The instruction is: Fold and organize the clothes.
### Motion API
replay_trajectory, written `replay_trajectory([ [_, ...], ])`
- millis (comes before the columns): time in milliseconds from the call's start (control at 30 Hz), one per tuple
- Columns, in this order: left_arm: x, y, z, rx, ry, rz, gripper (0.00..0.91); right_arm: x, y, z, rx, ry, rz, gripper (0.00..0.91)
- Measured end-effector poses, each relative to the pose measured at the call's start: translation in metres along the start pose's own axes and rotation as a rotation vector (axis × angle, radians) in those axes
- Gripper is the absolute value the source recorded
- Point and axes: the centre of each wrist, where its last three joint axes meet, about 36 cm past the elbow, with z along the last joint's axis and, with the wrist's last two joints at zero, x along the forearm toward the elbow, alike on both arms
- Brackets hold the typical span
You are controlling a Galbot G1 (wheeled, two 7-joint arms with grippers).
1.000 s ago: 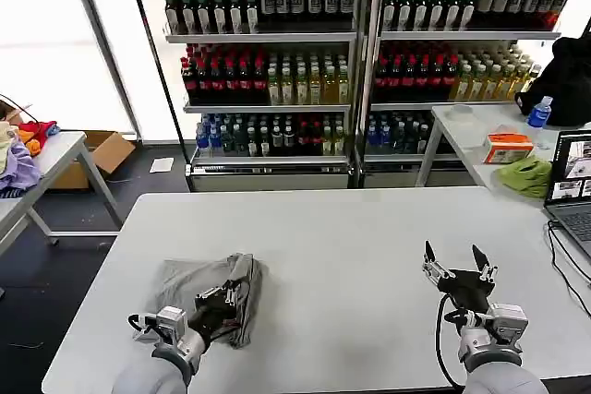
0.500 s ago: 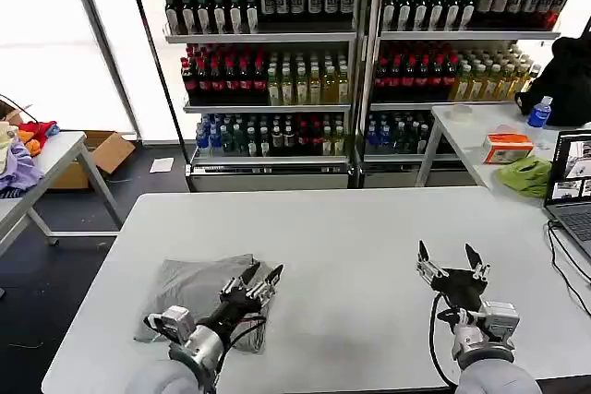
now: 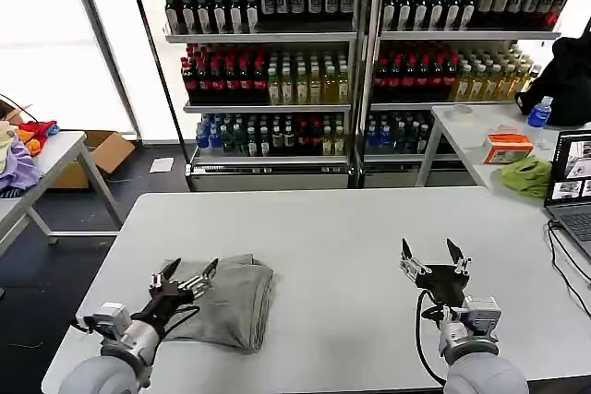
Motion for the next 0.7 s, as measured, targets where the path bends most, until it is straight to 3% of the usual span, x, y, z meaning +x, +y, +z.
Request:
replay_trajectory([
  [700,-0.011,0.057,0.036,-0.102,0.11,-0.142,0.907,-0.002,0.005,0.006,0.001,0.014,-0.015,0.907],
])
